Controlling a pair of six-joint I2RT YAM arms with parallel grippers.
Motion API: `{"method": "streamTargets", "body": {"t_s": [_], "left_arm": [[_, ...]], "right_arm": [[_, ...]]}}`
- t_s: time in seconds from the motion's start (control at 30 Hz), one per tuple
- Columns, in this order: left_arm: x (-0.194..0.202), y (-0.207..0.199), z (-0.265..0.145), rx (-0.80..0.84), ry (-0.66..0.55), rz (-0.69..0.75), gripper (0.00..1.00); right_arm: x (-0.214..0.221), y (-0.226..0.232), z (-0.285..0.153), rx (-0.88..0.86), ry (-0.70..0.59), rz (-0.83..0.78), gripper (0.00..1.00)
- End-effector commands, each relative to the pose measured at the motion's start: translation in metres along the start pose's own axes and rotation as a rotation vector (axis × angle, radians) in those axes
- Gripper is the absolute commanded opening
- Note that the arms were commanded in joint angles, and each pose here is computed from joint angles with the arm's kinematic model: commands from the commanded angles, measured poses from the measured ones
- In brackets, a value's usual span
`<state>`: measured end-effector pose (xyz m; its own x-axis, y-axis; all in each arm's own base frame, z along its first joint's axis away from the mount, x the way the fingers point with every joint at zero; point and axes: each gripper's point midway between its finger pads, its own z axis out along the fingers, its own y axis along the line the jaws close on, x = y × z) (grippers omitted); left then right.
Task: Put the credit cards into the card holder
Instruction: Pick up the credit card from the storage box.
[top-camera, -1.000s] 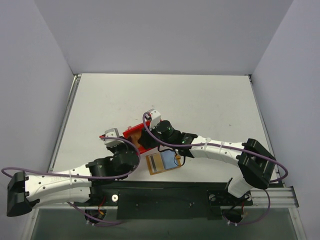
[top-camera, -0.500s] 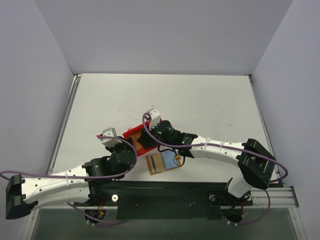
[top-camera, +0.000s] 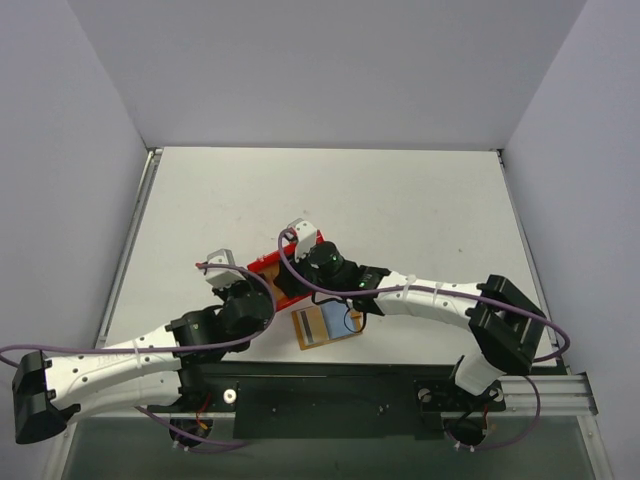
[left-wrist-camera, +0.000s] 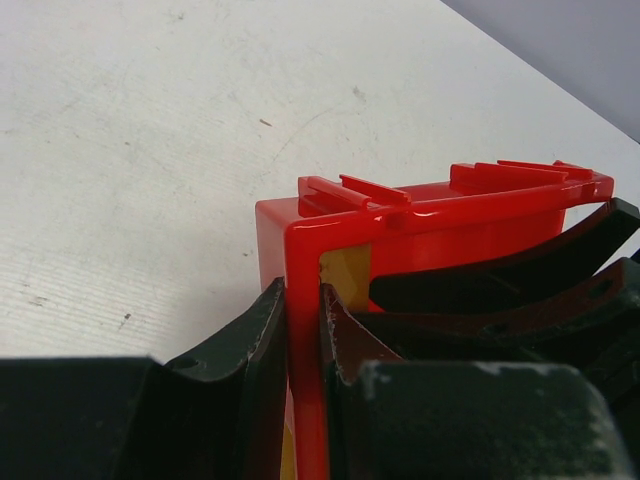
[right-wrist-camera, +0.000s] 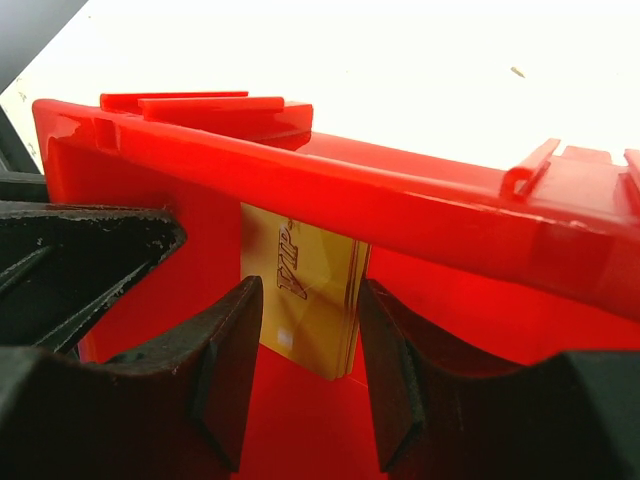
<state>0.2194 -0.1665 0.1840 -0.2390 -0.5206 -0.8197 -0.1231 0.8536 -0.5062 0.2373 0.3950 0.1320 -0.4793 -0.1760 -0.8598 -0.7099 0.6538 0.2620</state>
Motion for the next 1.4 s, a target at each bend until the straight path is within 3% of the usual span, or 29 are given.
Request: {"method": "streamTargets", "body": {"t_s": [0.0,1.0,1.13,1.37], "left_arm": [[-0.038,-0.068,-0.016,0.176,0.022,-0.321,0.0],[-0.031,-0.068,-0.017,0.232,0.076,-0.344,0.0],[-0.031,-0.068,-0.017,0.232,0.073,-0.335,0.0],[-0.029,-0.07,-0.016,0.232,0.077,-0.322,0.0]], "right_arm": [[0.014,0.01,0.009,-0.049,0.056,-0.024,0.4],[-0.009,0.024,-0.022,-0.341,-0.015,0.134,0.4],[-0.012,0.019,-0.026,-0.308,-0.021,0.118,0.4],[-0.008,-0.007,-0.028,-0.092,0.023,0.021,0.39]]}}
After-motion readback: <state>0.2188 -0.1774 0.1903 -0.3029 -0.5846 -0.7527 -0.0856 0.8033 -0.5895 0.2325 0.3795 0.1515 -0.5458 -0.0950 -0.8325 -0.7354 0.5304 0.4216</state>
